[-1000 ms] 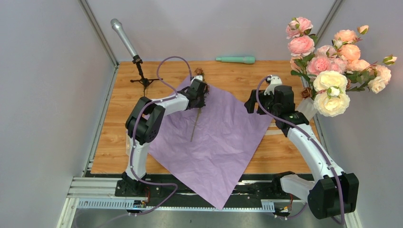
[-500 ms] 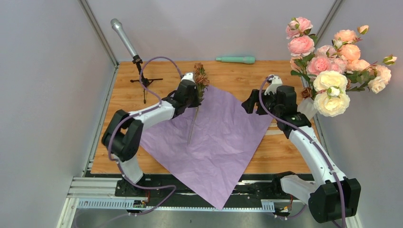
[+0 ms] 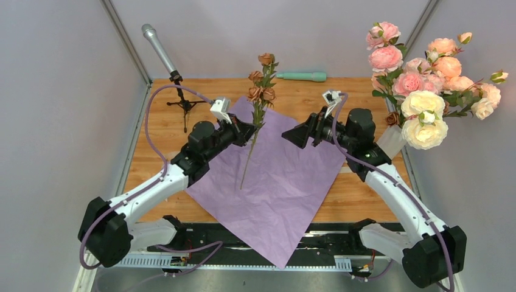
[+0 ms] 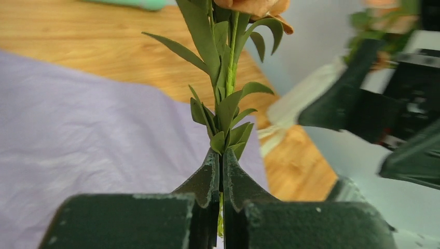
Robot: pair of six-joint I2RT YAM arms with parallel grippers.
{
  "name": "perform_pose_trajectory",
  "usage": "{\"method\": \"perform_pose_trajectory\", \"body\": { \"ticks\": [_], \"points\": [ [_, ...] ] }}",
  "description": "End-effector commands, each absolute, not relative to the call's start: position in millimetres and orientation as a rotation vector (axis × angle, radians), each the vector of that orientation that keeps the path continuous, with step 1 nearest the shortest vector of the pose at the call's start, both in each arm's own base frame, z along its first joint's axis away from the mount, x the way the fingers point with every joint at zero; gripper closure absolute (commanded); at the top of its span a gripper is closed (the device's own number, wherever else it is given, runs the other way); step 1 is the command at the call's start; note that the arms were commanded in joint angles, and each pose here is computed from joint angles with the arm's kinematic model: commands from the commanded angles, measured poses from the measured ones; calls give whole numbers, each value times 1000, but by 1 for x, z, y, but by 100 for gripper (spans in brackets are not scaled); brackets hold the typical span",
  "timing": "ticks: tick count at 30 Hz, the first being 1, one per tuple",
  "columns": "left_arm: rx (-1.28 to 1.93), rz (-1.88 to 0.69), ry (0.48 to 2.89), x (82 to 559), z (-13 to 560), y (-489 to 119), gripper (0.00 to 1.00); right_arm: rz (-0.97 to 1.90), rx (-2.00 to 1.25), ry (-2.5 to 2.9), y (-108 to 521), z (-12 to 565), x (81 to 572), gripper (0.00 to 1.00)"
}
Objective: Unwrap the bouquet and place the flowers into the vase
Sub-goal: Pick up the fake flower from the wrapping paper.
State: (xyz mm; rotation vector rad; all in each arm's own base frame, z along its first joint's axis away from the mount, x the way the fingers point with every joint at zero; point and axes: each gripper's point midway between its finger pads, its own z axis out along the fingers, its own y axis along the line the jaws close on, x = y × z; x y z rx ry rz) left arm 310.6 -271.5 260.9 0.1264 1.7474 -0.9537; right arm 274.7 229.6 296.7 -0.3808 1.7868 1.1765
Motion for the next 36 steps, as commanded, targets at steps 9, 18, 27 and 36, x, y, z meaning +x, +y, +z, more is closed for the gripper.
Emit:
{"method": "perform_pose_trajectory", "body": {
  "ticks": [9, 18, 27, 36],
  "points": [
    [259, -1195, 1488, 249, 324, -289, 100, 1189, -314, 1716, 290, 356, 270, 16],
    [265, -1180, 1492, 244, 319, -292, 100, 1018, -208, 1821, 309, 343, 289, 28],
    [251, -1125, 1547, 249, 304, -291, 100, 868, -187, 1873, 321, 332, 296, 43],
    [250, -1077, 1572, 254, 299, -290, 100, 794, -175, 1889, 324, 323, 300, 59]
  ]
}}
